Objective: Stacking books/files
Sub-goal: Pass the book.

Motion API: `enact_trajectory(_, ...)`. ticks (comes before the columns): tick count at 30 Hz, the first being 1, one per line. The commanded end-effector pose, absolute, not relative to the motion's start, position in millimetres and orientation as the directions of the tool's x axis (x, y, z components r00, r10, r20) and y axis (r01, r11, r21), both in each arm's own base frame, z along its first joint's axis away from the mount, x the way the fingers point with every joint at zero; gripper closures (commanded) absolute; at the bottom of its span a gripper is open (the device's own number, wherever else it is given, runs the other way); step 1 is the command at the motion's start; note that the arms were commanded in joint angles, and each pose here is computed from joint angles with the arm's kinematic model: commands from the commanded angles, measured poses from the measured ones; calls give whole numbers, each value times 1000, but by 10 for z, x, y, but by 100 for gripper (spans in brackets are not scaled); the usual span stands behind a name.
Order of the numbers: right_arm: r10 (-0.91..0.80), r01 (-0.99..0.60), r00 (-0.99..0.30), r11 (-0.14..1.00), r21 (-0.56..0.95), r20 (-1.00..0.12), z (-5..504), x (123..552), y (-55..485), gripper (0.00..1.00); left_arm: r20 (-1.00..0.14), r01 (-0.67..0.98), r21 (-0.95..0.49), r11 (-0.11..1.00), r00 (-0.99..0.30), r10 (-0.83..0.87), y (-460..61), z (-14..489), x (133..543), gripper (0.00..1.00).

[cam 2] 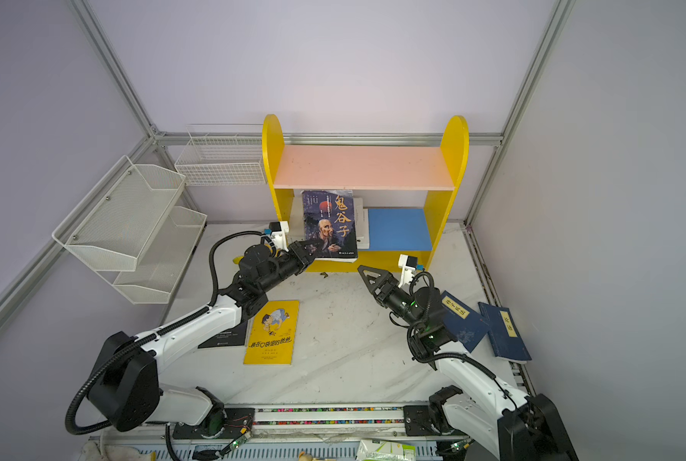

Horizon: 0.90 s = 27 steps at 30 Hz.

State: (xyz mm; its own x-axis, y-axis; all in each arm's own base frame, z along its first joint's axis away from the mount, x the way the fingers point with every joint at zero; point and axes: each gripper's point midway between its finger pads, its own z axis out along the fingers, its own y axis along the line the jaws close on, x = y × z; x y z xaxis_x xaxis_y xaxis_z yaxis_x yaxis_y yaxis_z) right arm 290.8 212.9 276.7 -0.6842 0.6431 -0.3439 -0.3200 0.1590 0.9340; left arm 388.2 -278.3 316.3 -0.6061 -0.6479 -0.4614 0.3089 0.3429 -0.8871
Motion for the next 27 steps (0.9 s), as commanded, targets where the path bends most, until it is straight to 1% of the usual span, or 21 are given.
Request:
enact_trajectory(1,640,-441,-684,21,897,-351,3236,2848,2230,6,-452,541,-825,166,-455,-767,-2763,4356,3851,100)
enact_trajectory(5,620,-461,-695,2,887,-363,3305,2984,2408,6,-433,545,-826,147,-446,-783,-2840,4392,3877,100)
enact_trajectory(9,612,-449,-706,4,894,-357,3256,3160,2573,6,-405,546,-830,113,-452,-795,-2912,4406,3870,100)
enact_trajectory(11,613,-452,-709,-18,892,-347,3276,3201,2620,8,-394,543,-833,102,-455,-799,-2936,4401,3867,100)
enact_trajectory(12,611,-429,-720,-16,903,-331,3173,3270,2672,9,-388,539,-837,98,-458,-800,-2949,4385,3871,100)
enact_trajectory(14,617,-423,-720,-26,906,-318,3136,3328,2705,13,-377,537,-839,86,-461,-803,-2961,4378,3859,100)
enact_trajectory(16,627,-413,-718,-33,910,-303,3107,3385,2723,14,-368,531,-844,80,-464,-805,-2972,4346,3859,100)
enact_trajectory(19,661,-429,-689,-40,902,-299,3125,3445,2696,20,-360,525,-848,70,-474,-803,-2994,4320,3844,100)
enact_trajectory(22,709,-464,-633,-26,886,-311,3186,3493,2615,28,-349,520,-853,56,-487,-800,-3019,4281,3820,100)
enact_trajectory(25,744,-510,-589,-39,859,-316,3320,3482,2532,33,-340,512,-858,46,-499,-797,-3034,4235,3797,100)
enact_trajectory(27,760,-511,-575,-42,859,-304,3342,3504,2505,40,-338,509,-860,40,-507,-793,-3053,4220,3779,100)
